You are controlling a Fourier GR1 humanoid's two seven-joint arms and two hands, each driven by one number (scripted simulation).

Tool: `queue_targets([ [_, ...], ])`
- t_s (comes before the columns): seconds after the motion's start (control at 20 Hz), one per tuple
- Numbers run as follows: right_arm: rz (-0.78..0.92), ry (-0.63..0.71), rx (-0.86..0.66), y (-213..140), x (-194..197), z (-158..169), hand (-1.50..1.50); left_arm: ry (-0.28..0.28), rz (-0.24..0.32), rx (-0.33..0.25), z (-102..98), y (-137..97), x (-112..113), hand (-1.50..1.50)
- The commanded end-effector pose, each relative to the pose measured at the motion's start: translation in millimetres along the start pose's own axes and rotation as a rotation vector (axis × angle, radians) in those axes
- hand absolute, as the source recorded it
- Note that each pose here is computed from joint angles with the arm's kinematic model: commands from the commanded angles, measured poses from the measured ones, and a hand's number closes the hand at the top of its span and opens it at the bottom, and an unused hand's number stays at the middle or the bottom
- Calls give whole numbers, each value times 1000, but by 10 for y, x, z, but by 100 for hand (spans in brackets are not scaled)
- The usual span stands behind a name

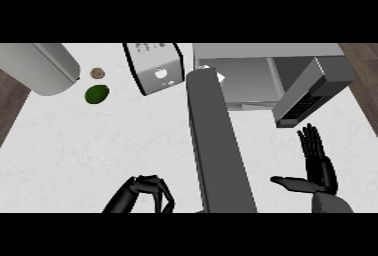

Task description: Pick up the milk, place it into the microwave and close the microwave

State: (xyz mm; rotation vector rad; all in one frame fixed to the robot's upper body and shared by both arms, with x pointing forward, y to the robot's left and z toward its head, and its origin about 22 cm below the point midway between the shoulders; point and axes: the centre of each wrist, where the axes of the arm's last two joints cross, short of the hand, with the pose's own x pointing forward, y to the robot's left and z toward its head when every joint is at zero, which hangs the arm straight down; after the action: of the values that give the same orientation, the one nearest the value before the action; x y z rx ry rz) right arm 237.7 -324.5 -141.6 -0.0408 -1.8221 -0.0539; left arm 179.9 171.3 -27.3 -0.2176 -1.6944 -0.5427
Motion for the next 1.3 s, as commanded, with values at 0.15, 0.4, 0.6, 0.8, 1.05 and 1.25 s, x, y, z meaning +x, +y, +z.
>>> queue_targets([
  [0.15, -63, -102, 54, -417, 297, 263, -150, 51, -41, -192, -295, -417, -65, 150],
  [0.4, -91, -122, 68, -325, 598, 351, -150, 39, -11, -246, -522, -701, -180, 150],
  [0.6, -90, -130, 69, -393, 928, 461, -150, 34, -33, -271, -637, -930, -255, 150],
  [0.8, -139, -168, 137, -415, 1006, 488, -150, 37, -66, -286, -893, -1093, -177, 150],
  [1.05, -167, -188, 190, -413, 1264, 388, -150, 16, -119, -273, -985, -1210, -165, 150],
  [1.25, -143, -217, 245, -343, 1513, 177, -150, 13, -109, -220, -1243, -1135, -6, 150],
])
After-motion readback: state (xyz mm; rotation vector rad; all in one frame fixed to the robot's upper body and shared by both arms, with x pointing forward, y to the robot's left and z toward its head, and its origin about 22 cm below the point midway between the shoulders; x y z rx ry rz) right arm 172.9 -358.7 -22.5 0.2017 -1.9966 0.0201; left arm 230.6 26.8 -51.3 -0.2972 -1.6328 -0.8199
